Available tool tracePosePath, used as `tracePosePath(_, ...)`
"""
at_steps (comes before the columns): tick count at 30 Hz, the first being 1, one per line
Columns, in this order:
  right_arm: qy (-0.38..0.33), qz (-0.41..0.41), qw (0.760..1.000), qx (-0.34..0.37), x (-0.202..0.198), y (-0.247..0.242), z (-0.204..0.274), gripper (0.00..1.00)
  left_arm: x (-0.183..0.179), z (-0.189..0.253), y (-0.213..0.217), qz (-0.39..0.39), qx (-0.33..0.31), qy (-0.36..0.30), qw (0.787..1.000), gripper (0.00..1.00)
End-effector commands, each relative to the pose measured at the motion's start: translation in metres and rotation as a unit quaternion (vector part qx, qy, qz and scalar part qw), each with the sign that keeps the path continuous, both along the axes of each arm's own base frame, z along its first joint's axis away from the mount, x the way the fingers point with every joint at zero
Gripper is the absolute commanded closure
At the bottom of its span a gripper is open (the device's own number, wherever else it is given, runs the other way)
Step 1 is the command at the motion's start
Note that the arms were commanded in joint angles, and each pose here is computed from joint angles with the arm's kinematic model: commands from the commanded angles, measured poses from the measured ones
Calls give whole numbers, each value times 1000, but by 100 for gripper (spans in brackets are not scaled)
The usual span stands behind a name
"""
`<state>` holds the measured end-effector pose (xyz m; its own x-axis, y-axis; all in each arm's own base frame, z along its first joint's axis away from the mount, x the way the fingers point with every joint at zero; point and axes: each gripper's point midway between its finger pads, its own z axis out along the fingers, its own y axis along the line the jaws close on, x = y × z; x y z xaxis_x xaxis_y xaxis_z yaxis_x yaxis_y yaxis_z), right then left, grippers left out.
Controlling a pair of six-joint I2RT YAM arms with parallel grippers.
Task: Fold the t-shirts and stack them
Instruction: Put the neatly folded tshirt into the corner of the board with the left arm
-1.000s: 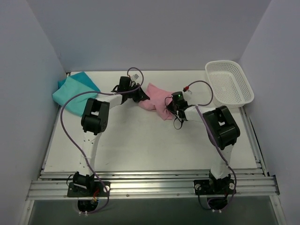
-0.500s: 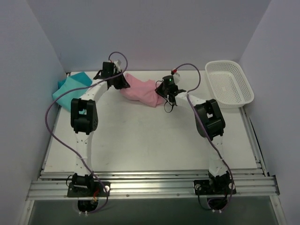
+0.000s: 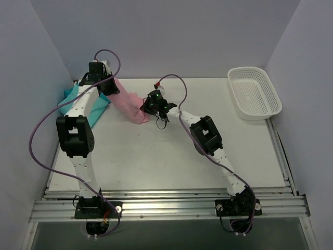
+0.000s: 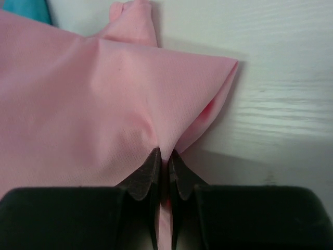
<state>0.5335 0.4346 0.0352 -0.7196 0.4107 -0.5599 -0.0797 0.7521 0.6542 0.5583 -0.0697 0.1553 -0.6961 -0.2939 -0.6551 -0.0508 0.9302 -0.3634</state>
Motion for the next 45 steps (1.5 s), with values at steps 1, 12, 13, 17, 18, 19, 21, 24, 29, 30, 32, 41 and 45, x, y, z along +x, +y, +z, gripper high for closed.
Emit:
tracePosePath(1, -20, 25, 999, 26, -1, 27, 27, 100, -3, 36, 21, 18, 21, -35, 999, 98)
tracePosePath(12, -41, 85, 991, 93, -20, 98, 25, 100, -2, 42, 98, 80, 72, -47, 993, 98)
tracePosePath(13, -39, 92, 990, 97, -24, 103, 20, 100, -1, 42, 106, 88, 77, -46, 992, 98)
tracePosePath(17, -44, 96, 989, 101, -28, 96, 17, 84, 4, 36, 138, 113, 75, -45, 990, 98)
tracePosePath(18, -47, 96, 989, 100, -29, 94, 17, 72, 3, 34, 152, 125, 76, -44, 988, 98)
tracePosePath(19, -40, 95, 990, 94, -34, 86, 10, 58, 4, 33, 159, 129, 79, -44, 987, 98)
tracePosePath(21, -51, 95, 989, 103, -34, 80, 13, 17, 1, 29, 182, 151, 87, -41, 984, 98)
tracePosePath(24, -50, 102, 989, 99, -37, 73, 9, 0, -2, 23, 213, 181, 80, -41, 979, 98)
tracePosePath(29, -47, 108, 988, 100, -47, 68, 0, 0, -5, 15, 245, 226, 60, -41, 971, 98)
tracePosePath(30, -46, 107, 988, 103, -48, 68, -1, 0, -5, 14, 249, 233, 61, -40, 970, 98)
tracePosePath(32, -45, 112, 986, 114, -52, 70, -3, 0, -7, 13, 260, 248, 69, -37, 966, 98)
tracePosePath(41, -44, 131, 985, 105, -70, 75, -12, 0, -40, -8, 320, 386, 129, 23, 913, 9)
tracePosePath(45, -58, 131, 984, 107, -73, 70, 4, 0, -92, -25, 356, 503, 138, 94, 848, 6)
